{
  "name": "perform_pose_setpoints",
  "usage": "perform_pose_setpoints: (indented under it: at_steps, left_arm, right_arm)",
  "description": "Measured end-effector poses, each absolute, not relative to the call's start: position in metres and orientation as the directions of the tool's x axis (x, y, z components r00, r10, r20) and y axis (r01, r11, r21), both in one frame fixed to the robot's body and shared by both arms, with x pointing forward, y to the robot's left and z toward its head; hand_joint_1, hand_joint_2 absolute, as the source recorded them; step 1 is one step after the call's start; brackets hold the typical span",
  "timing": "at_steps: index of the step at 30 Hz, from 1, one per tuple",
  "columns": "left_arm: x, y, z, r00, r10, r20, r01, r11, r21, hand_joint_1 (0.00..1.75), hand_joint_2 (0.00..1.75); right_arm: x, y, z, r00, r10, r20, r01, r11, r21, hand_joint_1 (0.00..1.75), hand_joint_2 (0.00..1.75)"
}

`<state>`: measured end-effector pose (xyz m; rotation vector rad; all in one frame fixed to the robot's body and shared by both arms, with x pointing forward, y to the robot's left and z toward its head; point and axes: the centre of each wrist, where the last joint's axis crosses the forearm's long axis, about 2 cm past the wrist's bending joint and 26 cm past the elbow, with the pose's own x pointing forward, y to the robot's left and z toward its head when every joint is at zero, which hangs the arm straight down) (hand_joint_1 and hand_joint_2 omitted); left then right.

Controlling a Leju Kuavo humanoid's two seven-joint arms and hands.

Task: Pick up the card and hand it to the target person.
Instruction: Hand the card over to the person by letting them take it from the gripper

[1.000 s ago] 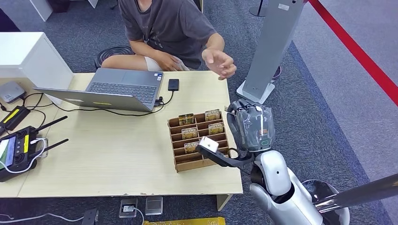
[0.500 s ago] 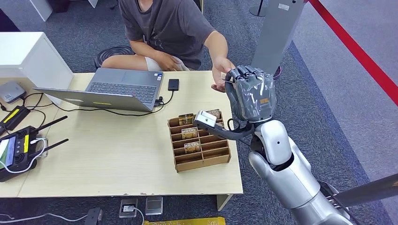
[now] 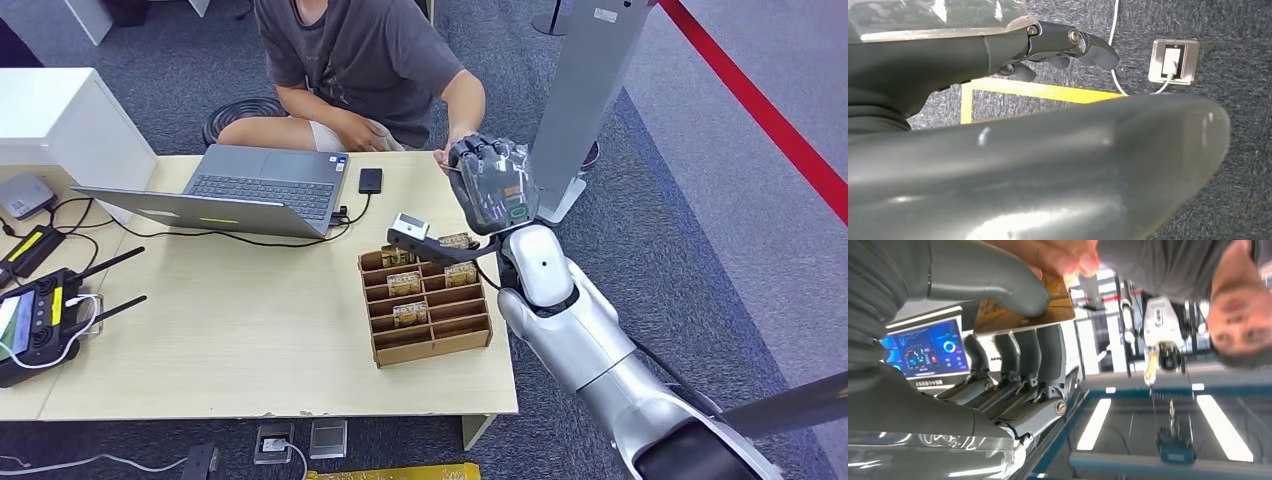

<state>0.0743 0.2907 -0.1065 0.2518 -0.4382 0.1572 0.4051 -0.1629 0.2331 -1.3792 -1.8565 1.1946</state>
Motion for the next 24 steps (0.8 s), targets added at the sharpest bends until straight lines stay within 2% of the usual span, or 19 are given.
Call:
perform_pose_setpoints:
  at_steps: [2, 5, 9, 12, 16, 22, 24]
  left_arm:
    - [0.074, 0.291, -0.106, 0.895, 0.095, 0.435, -0.203, 0.957, 0.208, 0.0, 0.0]
    - [0.074, 0.291, -0.106, 0.896, 0.098, 0.434, -0.206, 0.956, 0.21, 0.0, 0.0]
    - [0.074, 0.292, -0.106, 0.896, 0.105, 0.431, -0.215, 0.953, 0.212, 0.0, 0.0]
    - [0.074, 0.294, -0.106, 0.897, 0.11, 0.429, -0.221, 0.951, 0.216, 0.0, 0.0]
    - [0.074, 0.294, -0.107, 0.897, 0.114, 0.426, -0.224, 0.95, 0.218, 0.0, 0.0]
    - [0.073, 0.295, -0.107, 0.897, 0.127, 0.423, -0.238, 0.945, 0.223, 0.0, 0.0]
    - [0.072, 0.295, -0.107, 0.898, 0.134, 0.42, -0.248, 0.941, 0.23, 0.0, 0.0]
  right_arm:
    - [0.407, -0.161, 0.226, -0.338, 0.937, -0.085, 0.438, 0.077, -0.895, 0.0, 1.75]
    - [0.408, -0.157, 0.218, -0.348, 0.935, -0.069, 0.398, 0.081, -0.914, 0.0, 1.75]
    - [0.407, -0.155, 0.211, -0.367, 0.93, -0.017, 0.354, 0.123, -0.927, 0.0, 0.0]
    - [0.407, -0.155, 0.207, -0.373, 0.928, 0.025, 0.351, 0.166, -0.922, 0.0, 0.0]
    - [0.402, -0.155, 0.203, -0.375, 0.924, 0.078, 0.362, 0.223, -0.905, 0.0, 1.75]
    - [0.393, -0.155, 0.204, -0.399, 0.897, 0.191, 0.389, 0.354, -0.851, 0.0, 1.75]
    - [0.389, -0.158, 0.207, -0.422, 0.865, 0.271, 0.383, 0.441, -0.812, 0.0, 1.75]
